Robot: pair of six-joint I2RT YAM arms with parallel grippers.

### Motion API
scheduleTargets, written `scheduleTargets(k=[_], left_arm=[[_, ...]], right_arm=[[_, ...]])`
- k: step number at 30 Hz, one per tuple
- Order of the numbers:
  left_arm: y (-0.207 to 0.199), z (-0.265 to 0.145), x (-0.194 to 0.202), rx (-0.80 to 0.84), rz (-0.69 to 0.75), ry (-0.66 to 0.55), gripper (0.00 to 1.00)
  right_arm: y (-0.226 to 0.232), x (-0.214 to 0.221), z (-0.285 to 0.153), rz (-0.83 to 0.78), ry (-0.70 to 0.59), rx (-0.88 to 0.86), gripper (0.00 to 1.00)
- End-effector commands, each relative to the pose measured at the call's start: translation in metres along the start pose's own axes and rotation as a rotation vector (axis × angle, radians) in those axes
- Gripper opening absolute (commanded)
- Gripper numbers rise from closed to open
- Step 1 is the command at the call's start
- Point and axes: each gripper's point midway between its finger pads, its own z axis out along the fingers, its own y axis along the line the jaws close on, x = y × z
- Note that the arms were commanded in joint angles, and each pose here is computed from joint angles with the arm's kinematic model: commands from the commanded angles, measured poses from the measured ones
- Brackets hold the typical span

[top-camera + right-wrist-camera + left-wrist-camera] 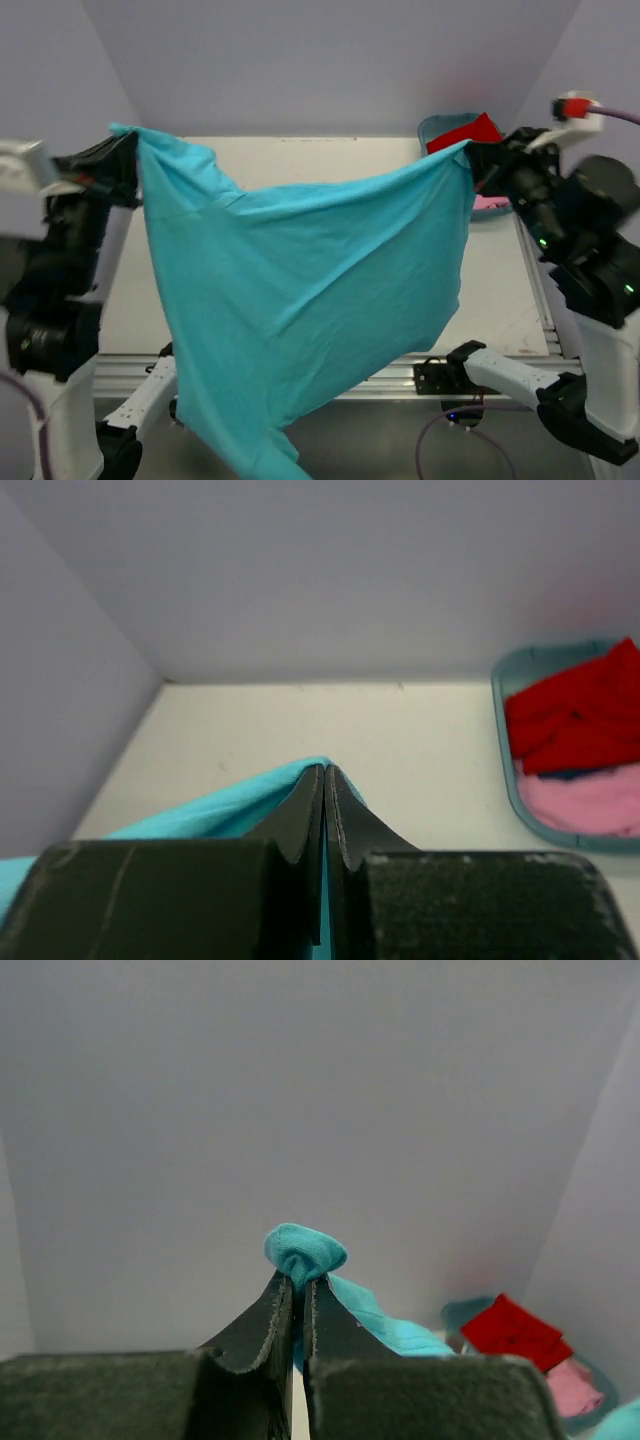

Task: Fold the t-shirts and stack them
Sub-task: Flatten out the tshirt

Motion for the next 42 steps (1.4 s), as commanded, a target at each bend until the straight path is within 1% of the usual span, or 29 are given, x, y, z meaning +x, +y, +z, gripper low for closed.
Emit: scheduleTargets(k=[1,2,4,5,6,7,8,10,11,12,13,14,15,17,20,22,25,30,31,32,33,34,35,36,37,38,39,41,42], left_arm=[[0.074,0.055,0.189,-0.241,0.06,0.442,0.0],[0.086,0.056,0.212,-0.286,0.078,0.478,0.0],[0.114,0.061,0.279,-0.371,0.112,0.582,0.0],[0.122,0.063,0.301,-0.392,0.126,0.616,0.0],[0.134,0.072,0.34,-0.414,0.136,0.679,0.0],[0.144,0.074,0.361,-0.446,0.15,0.713,0.0],[0.157,0.076,0.404,-0.472,0.163,0.798,0.0],[0.17,0.094,0.428,-0.499,0.163,0.802,0.0],[0.179,0.095,0.466,-0.507,0.174,0.866,0.0],[0.183,0.112,0.467,-0.509,0.17,0.845,0.0],[0.19,0.117,0.477,-0.517,0.172,0.856,0.0],[0.197,0.119,0.502,-0.516,0.175,0.893,0.0],[0.2,0.132,0.5,-0.511,0.178,0.871,0.0],[0.209,0.138,0.512,-0.518,0.195,0.875,0.0],[0.214,0.149,0.509,-0.506,0.199,0.845,0.0],[0.216,0.152,0.508,-0.495,0.191,0.821,0.0],[0.216,0.16,0.506,-0.466,0.179,0.768,0.0],[0.216,0.165,0.522,-0.437,0.157,0.782,0.0],[0.216,0.164,0.522,-0.44,0.155,0.784,0.04],[0.215,0.166,0.514,-0.452,0.143,0.766,0.16],[0.216,0.162,0.513,-0.465,0.142,0.756,0.59],[0.218,0.16,0.506,-0.494,0.144,0.737,0.77],[0.216,0.164,0.489,-0.5,0.144,0.695,0.99],[0.217,0.158,0.487,-0.509,0.147,0.697,1.0],[0.215,0.16,0.469,-0.515,0.15,0.664,1.0],[0.213,0.154,0.468,-0.514,0.148,0.672,1.0],[0.209,0.153,0.463,-0.505,0.14,0.67,1.0],[0.195,0.141,0.456,-0.472,0.09,0.692,1.0],[0.188,0.134,0.457,-0.448,0.066,0.705,1.0]], right_arm=[[-0.04,0.117,0.083,-0.101,0.331,0.249,0.0],[-0.046,0.152,0.107,-0.125,0.416,0.286,0.0],[-0.057,0.199,0.135,-0.16,0.5,0.339,0.0],[-0.065,0.236,0.158,-0.192,0.58,0.375,0.0],[-0.07,0.25,0.175,-0.199,0.599,0.4,0.0],[-0.078,0.26,0.188,-0.203,0.609,0.446,0.0],[-0.083,0.284,0.214,-0.219,0.647,0.473,0.0],[-0.087,0.298,0.242,-0.213,0.643,0.49,0.0],[-0.083,0.291,0.262,-0.202,0.605,0.49,0.0],[-0.091,0.317,0.278,-0.224,0.633,0.517,0.0],[-0.094,0.327,0.289,-0.23,0.637,0.529,0.0],[-0.089,0.316,0.304,-0.211,0.595,0.52,0.0],[-0.096,0.339,0.312,-0.231,0.632,0.538,0.0],[-0.097,0.336,0.323,-0.242,0.607,0.548,0.0],[-0.106,0.347,0.324,-0.27,0.607,0.573,0.0],[-0.108,0.334,0.326,-0.255,0.545,0.584,0.0],[-0.119,0.336,0.322,-0.258,0.509,0.621,0.0],[-0.133,0.336,0.319,-0.289,0.488,0.693,0.0],[-0.135,0.337,0.319,-0.292,0.493,0.696,0.0],[-0.139,0.337,0.317,-0.304,0.49,0.718,0.0],[-0.14,0.336,0.316,-0.308,0.491,0.724,0.03],[-0.141,0.336,0.314,-0.315,0.493,0.728,0.29],[-0.143,0.34,0.312,-0.319,0.5,0.729,0.5],[-0.141,0.332,0.309,-0.314,0.489,0.723,0.67],[-0.142,0.337,0.304,-0.319,0.505,0.719,0.98],[-0.14,0.339,0.303,-0.31,0.509,0.702,0.99],[-0.134,0.324,0.299,-0.29,0.481,0.688,0.99],[-0.131,0.333,0.289,-0.268,0.504,0.649,0.99],[-0.123,0.321,0.282,-0.234,0.484,0.622,0.99]])
